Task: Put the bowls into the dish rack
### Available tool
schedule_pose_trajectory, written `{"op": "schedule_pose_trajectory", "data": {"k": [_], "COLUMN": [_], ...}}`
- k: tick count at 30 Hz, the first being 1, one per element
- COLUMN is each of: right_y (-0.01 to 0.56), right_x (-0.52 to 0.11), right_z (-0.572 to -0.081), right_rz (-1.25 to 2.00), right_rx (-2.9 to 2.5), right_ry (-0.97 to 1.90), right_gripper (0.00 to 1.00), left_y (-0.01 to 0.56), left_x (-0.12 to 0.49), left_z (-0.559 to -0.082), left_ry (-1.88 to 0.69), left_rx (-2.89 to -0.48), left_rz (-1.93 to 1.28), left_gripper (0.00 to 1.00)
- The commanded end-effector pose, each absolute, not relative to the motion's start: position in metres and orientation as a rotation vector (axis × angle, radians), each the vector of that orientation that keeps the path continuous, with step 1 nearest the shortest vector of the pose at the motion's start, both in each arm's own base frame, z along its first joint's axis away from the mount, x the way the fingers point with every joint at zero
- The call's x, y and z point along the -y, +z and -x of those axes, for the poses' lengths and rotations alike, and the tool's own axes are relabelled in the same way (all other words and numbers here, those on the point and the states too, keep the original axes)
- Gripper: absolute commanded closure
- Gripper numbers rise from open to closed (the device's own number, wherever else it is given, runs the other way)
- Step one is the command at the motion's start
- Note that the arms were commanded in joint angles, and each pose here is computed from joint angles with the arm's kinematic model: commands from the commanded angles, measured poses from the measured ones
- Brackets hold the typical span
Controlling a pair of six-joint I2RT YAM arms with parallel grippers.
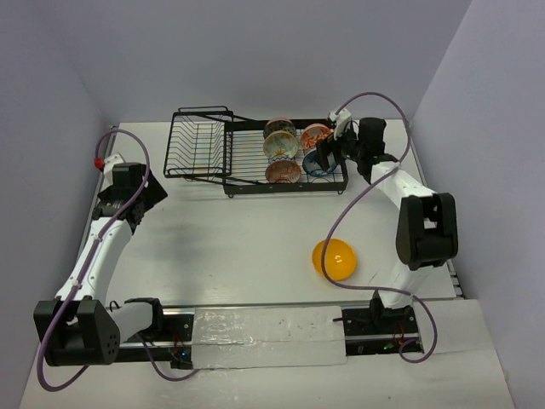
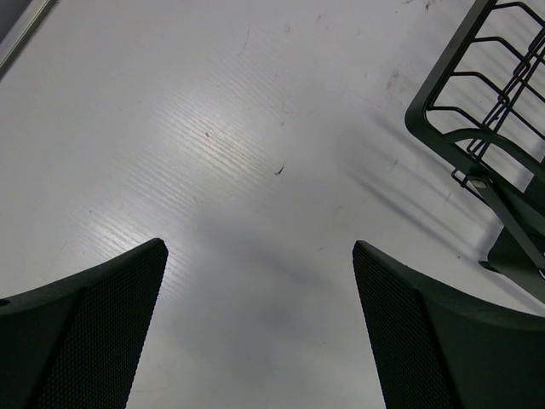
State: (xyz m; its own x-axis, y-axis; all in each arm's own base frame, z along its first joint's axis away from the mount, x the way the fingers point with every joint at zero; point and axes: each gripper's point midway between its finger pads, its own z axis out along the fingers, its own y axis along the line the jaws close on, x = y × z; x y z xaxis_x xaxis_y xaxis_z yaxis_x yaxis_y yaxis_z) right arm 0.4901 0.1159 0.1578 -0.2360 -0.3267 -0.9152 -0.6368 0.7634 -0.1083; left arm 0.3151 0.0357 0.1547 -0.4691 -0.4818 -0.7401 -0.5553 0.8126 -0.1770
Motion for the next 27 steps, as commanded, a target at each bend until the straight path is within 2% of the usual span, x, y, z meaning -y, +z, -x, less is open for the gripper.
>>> {"op": "schedule_pose_trajectory", "data": {"k": [1, 4, 8, 12, 16, 18, 19, 27], "right_y": [0.242, 0.285, 0.306, 0.276, 0.227, 0.232, 0.212, 0.195], "right_x": [-0.139, -0.167, -0.197, -0.2, -0.197, -0.196, -0.188, -0.127], "right_z": [-0.463, -0.443, -0.42, -0.401, -0.334, -0.306, -0.289, -0.217], "right_rz": [0.615, 0.471, 0.39, 0.216, 0.205, 0.169, 0.129, -0.24], "right_rx": [-1.735, -1.722, -1.854, -2.217, -2.472, -2.465, -2.535, -2.603], "right_ry": [0.572, 0.828, 0.799, 0.666, 0.49, 0.487, 0.453, 0.264], "right_gripper": [0.0, 0.0, 0.0, 0.0, 0.0, 0.0, 0.0, 0.11], "left_y": [0.172, 0.174, 0.172, 0.17, 0.169, 0.166, 0.168, 0.168], "left_x": [-0.033, -0.032, -0.029, -0.022, -0.016, -0.013, -0.012, -0.001], "left_z": [-0.322, -0.322, -0.322, -0.323, -0.323, -0.322, -0.323, -0.322], "left_ry": [0.077, 0.082, 0.083, 0.077, 0.074, 0.082, 0.079, 0.059], "left_rx": [-2.084, -2.078, -2.085, -2.101, -2.109, -2.124, -2.121, -2.131], "left_rz": [0.739, 0.737, 0.727, 0.709, 0.69, 0.68, 0.679, 0.644], "left_gripper": [0.05, 0.05, 0.05, 0.04, 0.04, 0.03, 0.03, 0.02]}}
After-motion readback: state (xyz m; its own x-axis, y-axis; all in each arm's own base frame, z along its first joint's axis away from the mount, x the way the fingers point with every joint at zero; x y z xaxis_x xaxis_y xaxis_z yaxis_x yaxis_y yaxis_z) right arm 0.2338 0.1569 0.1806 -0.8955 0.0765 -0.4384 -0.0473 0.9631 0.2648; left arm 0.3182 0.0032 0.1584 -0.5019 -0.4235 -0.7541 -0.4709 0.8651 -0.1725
